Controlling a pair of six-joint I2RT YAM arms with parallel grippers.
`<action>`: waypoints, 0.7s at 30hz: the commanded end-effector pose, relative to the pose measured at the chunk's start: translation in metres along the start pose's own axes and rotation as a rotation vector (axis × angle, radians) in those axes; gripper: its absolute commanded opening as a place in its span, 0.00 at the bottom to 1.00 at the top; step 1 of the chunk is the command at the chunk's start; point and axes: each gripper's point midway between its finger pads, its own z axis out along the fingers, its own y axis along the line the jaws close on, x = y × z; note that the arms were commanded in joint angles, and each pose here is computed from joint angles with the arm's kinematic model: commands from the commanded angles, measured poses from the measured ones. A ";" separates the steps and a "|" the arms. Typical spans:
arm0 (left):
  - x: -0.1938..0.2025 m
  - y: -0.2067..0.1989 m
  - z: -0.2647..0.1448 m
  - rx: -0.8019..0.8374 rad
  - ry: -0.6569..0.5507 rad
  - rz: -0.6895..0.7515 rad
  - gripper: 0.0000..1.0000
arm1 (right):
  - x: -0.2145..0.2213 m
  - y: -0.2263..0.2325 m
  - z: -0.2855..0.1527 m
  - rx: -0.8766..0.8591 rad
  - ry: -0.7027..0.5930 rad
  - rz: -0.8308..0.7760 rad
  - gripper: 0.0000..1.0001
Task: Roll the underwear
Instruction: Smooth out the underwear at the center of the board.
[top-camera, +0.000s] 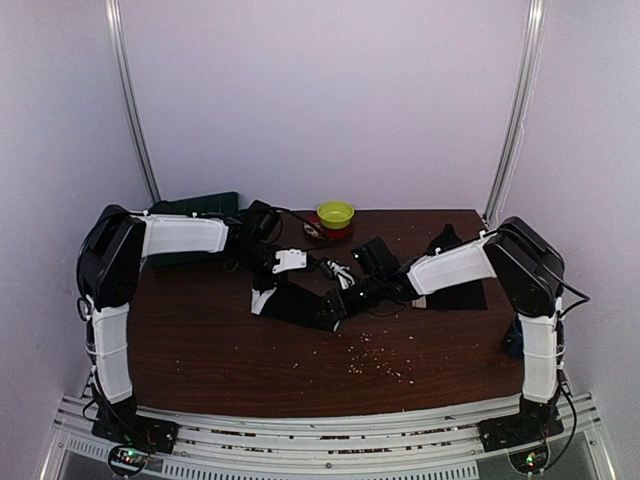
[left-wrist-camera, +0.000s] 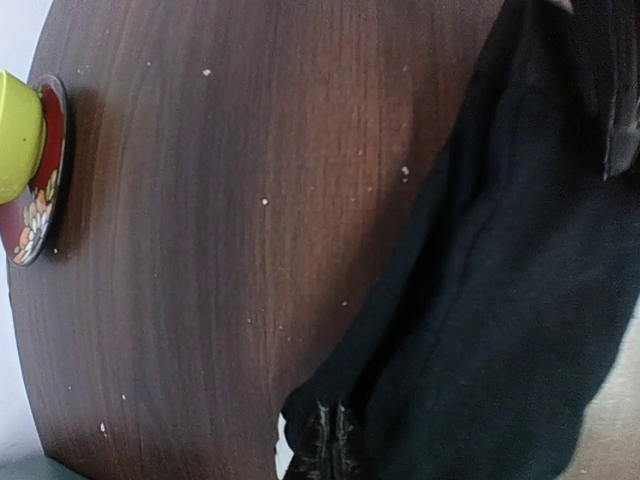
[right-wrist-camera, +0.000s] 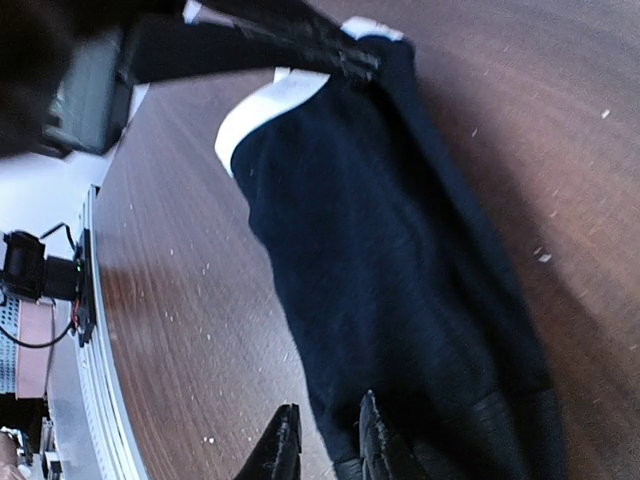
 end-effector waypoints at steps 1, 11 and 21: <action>-0.003 0.024 0.012 -0.068 0.000 0.004 0.01 | -0.029 -0.007 -0.004 -0.030 -0.084 0.022 0.22; 0.033 0.018 0.039 -0.108 0.107 0.000 0.01 | -0.006 -0.053 0.004 0.044 -0.044 0.143 0.20; 0.038 0.040 0.022 -0.225 0.115 -0.066 0.25 | -0.018 -0.036 -0.013 0.038 -0.058 0.098 0.20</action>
